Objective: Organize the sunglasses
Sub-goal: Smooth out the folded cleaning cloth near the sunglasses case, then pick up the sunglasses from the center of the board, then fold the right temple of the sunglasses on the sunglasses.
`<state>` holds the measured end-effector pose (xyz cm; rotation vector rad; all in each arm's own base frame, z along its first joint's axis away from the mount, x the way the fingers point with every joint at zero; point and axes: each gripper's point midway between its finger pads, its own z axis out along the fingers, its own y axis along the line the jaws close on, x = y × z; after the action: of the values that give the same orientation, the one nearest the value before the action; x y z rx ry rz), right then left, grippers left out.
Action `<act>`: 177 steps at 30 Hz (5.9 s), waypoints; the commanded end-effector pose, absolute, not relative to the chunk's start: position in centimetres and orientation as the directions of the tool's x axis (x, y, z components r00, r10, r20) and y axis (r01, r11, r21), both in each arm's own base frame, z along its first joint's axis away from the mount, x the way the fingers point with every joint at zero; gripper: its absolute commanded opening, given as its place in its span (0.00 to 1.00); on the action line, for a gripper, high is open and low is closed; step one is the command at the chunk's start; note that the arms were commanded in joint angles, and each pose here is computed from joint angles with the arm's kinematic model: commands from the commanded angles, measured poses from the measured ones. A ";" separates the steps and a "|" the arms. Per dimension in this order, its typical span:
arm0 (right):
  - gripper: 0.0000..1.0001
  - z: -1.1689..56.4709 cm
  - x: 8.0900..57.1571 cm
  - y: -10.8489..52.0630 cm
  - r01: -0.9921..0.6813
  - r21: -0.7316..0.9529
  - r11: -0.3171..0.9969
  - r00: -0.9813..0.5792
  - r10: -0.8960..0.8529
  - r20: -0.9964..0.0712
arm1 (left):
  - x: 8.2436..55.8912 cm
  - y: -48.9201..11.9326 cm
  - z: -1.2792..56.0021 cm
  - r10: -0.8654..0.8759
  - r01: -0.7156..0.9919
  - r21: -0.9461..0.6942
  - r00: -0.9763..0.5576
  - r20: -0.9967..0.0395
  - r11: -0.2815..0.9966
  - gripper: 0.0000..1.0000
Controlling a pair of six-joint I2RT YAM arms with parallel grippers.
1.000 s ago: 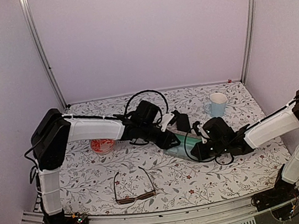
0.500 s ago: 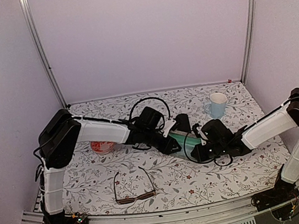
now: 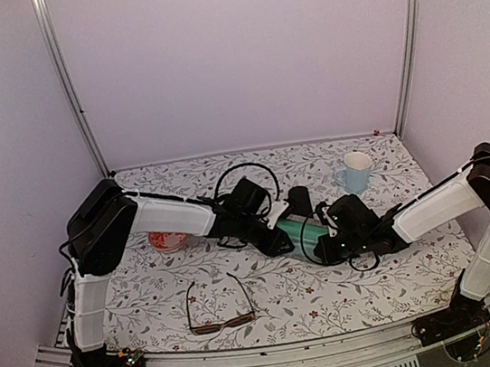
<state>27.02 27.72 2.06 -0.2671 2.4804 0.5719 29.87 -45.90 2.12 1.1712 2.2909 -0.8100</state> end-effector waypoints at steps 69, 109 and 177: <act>0.64 14.5 28.9 27.3 -0.474 0.352 0.807 -0.684 -0.085 -0.725 | 29.0 -29.8 11.8 0.277 0.593 -0.253 -0.656 -0.702 0.764 0.70; 0.33 4.0 18.2 47.5 -0.629 0.471 0.618 -0.777 -0.484 -0.402 | 23.5 -20.8 8.7 0.151 0.349 -0.189 -0.746 -0.648 0.918 0.72; 0.00 16.1 27.4 38.6 -0.485 0.156 0.860 -0.642 -0.229 -0.732 | 21.7 -26.9 21.9 -0.038 0.648 -0.433 -0.530 -0.847 0.626 0.62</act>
<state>26.29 38.85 13.81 -0.5626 2.3538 0.4284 22.53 -25.80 21.88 0.4460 1.9654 -0.8951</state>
